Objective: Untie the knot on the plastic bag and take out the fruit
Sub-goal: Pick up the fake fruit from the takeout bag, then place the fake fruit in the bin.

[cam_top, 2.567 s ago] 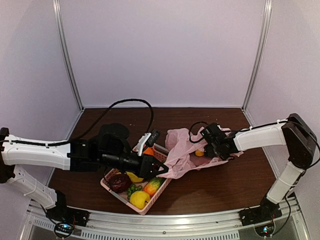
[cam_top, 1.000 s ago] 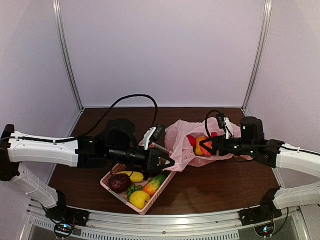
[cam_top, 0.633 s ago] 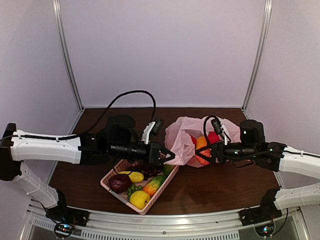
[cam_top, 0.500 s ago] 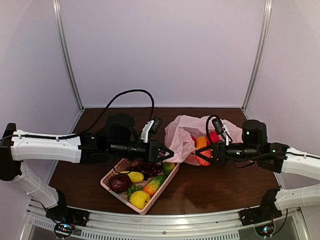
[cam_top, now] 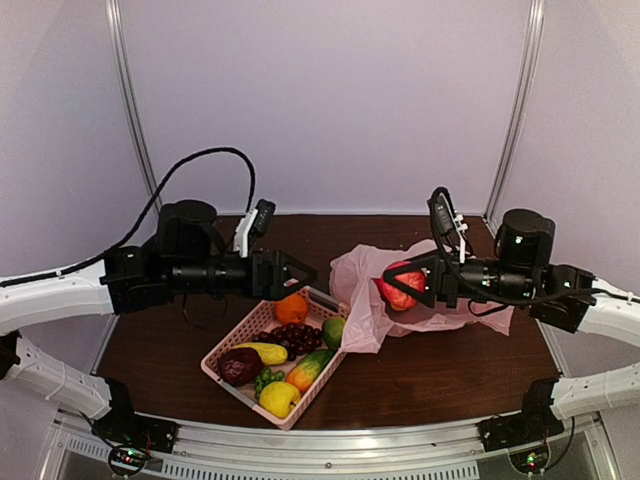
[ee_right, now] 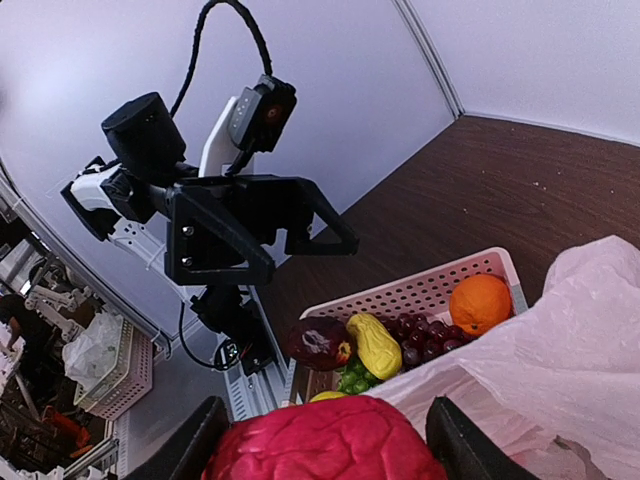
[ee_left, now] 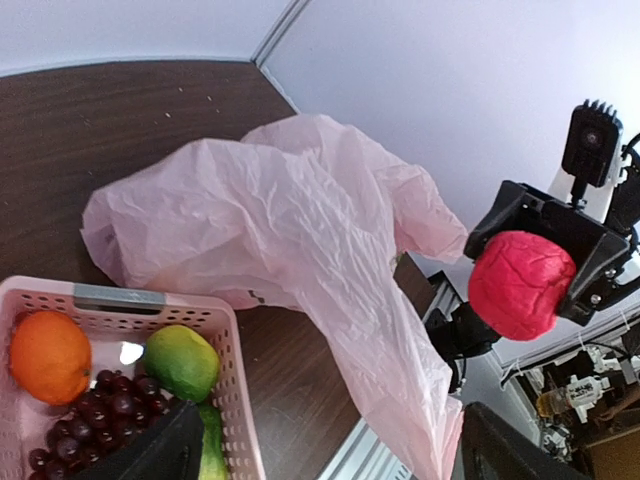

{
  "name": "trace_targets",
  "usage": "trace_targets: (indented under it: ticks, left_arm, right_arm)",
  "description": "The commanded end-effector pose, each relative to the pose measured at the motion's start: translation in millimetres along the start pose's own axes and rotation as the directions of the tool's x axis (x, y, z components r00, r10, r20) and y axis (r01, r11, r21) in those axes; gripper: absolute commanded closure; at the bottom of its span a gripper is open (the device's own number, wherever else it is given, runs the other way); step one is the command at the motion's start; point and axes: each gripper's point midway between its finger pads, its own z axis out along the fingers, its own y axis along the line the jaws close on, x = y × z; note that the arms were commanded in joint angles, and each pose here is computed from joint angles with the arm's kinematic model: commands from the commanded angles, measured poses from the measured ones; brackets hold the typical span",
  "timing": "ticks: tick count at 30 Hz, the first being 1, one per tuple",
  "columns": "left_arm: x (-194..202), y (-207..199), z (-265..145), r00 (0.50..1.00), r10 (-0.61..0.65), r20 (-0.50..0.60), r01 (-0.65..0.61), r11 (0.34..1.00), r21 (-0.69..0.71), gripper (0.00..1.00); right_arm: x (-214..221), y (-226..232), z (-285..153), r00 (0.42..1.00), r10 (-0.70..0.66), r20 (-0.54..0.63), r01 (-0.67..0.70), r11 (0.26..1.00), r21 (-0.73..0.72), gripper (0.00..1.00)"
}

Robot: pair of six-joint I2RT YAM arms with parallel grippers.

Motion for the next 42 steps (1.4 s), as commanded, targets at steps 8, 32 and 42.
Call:
trace_targets:
  ticks: [8, 32, 42]
  left_arm:
    - [-33, 99, -109, 0.995, 0.086, 0.046, -0.066, 0.943, -0.327, 0.03]
    - [-46, 247, -209, 0.972, 0.154, 0.176, 0.012, 0.718, -0.696, 0.03]
    - [-43, 248, -211, 0.972, 0.153, 0.18, 0.018, 0.712, -0.702, 0.03]
  right_arm:
    - [-24, 52, 44, 0.986, -0.164, -0.034, 0.165, 0.986, 0.02, 0.56]
    - [63, -27, 220, 0.89, -0.14, -0.434, 0.355, 0.809, 0.468, 0.55]
    - [96, -77, 251, 0.886, -0.054, -0.461, 0.306, 0.815, 0.493, 0.54]
